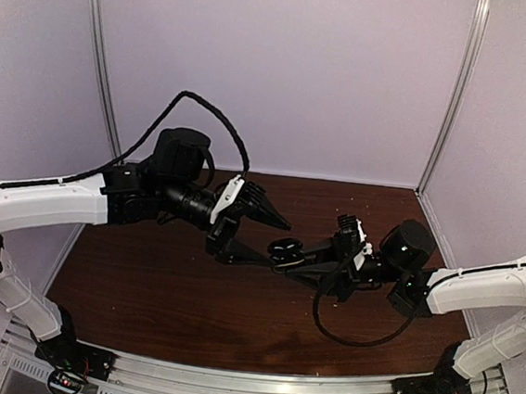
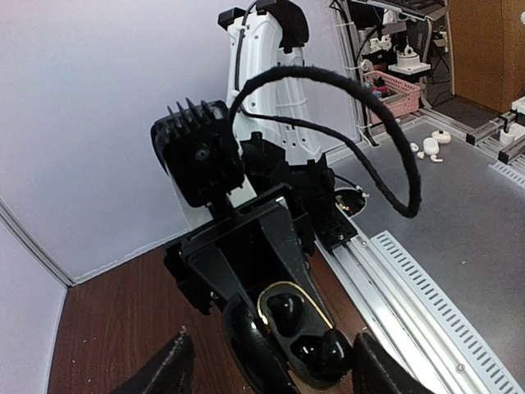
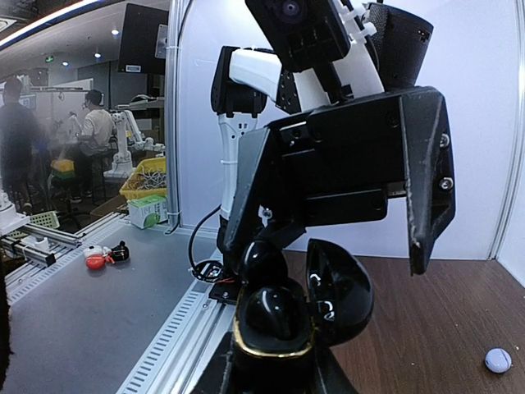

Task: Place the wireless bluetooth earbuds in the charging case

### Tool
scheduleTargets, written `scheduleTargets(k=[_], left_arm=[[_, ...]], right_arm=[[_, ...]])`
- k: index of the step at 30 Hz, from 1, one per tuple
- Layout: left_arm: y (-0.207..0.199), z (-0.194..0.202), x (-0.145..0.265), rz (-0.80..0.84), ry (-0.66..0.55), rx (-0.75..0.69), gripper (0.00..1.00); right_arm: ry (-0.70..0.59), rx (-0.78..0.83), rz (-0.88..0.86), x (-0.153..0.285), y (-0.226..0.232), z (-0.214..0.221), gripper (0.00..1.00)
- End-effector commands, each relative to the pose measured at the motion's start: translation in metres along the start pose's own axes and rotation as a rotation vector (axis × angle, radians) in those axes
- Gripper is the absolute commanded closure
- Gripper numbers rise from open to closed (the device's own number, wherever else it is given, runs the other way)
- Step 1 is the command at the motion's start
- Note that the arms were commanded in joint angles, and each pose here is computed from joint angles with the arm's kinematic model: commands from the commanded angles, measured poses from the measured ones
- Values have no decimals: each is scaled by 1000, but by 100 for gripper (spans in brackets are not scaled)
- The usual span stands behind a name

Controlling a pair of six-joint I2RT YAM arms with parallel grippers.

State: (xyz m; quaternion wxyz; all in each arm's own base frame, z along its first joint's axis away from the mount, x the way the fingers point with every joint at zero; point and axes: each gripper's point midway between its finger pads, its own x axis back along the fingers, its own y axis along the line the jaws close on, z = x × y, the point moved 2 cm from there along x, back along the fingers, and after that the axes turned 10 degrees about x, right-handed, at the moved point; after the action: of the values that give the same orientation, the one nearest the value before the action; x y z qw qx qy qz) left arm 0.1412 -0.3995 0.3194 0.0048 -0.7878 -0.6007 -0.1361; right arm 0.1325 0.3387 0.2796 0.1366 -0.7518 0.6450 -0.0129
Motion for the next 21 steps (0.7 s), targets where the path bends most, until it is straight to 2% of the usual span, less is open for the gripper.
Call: scheduleTargets(k=[1,14,21], left_arm=[[13,-13,-3,-47,-30,-23,33],[18,-3,-8,-58,-7,10,32],[-1,-5,-9,8,-22,-45,28]], right_arm=[[-26,44,-6,-6,0,-13,100],[-26,60,-1,-7,1,-16,100],[-27,62,21,-6,-2,-17,100]])
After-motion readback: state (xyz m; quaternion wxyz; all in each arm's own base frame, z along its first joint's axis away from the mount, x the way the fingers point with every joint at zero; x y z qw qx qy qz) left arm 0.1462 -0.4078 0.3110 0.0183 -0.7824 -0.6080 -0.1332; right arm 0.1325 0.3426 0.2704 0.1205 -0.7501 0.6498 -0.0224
